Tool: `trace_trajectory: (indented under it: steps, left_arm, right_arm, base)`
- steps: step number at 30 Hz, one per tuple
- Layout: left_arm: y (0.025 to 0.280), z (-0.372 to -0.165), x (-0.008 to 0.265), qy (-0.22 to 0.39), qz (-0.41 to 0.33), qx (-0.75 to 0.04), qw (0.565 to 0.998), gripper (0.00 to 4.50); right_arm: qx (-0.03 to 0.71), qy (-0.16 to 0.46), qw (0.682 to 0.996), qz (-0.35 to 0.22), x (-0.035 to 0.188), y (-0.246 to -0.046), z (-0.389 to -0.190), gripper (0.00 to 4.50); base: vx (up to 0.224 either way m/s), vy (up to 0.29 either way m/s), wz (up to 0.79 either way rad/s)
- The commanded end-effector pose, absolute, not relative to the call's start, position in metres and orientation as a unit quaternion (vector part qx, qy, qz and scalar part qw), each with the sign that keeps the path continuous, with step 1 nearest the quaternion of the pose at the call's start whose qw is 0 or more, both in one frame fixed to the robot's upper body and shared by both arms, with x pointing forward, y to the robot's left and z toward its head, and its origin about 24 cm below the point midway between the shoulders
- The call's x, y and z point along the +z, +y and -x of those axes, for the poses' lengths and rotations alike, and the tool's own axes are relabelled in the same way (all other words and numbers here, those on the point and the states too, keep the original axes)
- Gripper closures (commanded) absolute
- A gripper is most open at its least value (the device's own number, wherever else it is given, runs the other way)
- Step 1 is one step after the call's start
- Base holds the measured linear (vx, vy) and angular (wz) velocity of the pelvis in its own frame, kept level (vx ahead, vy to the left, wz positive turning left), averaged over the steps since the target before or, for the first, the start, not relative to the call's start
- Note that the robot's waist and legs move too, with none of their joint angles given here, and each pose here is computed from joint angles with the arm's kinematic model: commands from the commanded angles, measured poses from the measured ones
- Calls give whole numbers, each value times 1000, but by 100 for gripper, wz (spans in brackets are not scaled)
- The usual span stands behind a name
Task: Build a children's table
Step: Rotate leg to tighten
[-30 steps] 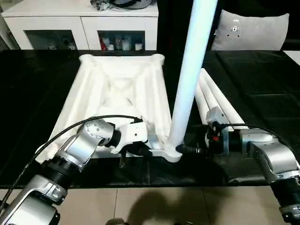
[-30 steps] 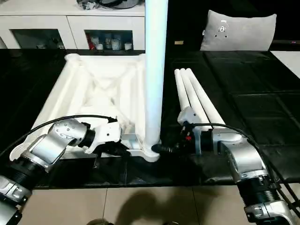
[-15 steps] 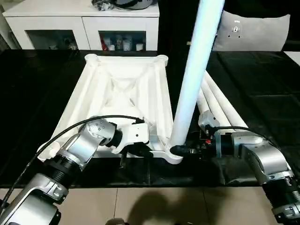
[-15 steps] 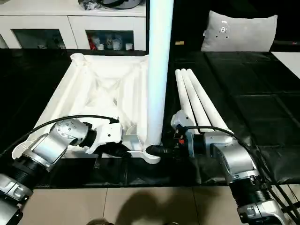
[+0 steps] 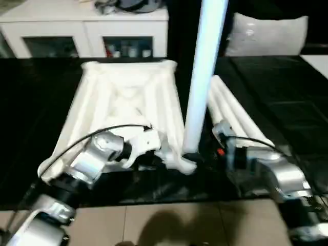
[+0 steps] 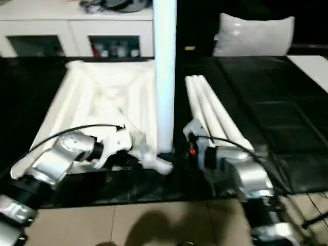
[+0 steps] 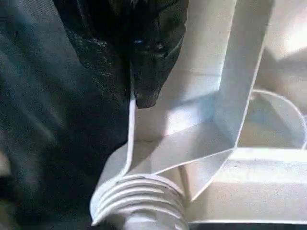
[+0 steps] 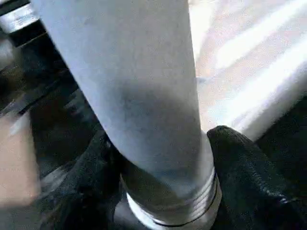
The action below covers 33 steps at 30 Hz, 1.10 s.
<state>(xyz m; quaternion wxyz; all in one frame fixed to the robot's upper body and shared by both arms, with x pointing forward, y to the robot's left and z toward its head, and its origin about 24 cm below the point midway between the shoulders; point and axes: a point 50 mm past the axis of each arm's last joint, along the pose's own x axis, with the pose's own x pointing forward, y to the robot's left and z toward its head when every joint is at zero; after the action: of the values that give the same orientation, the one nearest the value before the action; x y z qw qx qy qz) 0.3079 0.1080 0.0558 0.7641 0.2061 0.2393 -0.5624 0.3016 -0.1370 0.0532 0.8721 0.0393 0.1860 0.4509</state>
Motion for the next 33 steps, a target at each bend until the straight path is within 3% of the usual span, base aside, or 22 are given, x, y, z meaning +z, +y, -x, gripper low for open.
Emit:
trace_trajectory:
  steps: [1, 9, 11, 22, 25, 27, 33]
  left_arm:
    - [88, -308, 60, 216, -165, -561, 782, 450]
    - [58, -323, 65, 187, -113, -452, 865, 450]
    - [54, -323, 66, 182, -116, -449, 867, 450]
    - [70, -322, 64, 178, -165, -474, 846, 450]
    - [78, -315, 60, 180, -198, -513, 816, 450]
    - [82, -313, 59, 182, -210, -527, 803, 450]
    - [94, -306, 59, 184, -240, -585, 753, 450]
  right_arm:
    - [411, 196, 889, -43, 49, -130, -309, 201]
    - [308, 200, 929, -54, 44, -122, -324, 202]
    - [305, 201, 930, -50, 43, -121, -324, 146]
    - [338, 173, 924, -34, 49, -137, -316, 49]
    - [387, 155, 909, -19, 54, -149, -307, 37]
    - [405, 154, 901, -9, 56, -156, -304, 5]
    - [479, 157, 863, 36, 64, -172, -293, 5]
  base:
    - [0, 0, 0]
    - [0, 0, 0]
    - [0, 0, 0]
    - [0, 0, 0]
    - [0, 0, 0]
    - [0, 0, 0]
    - [0, 0, 0]
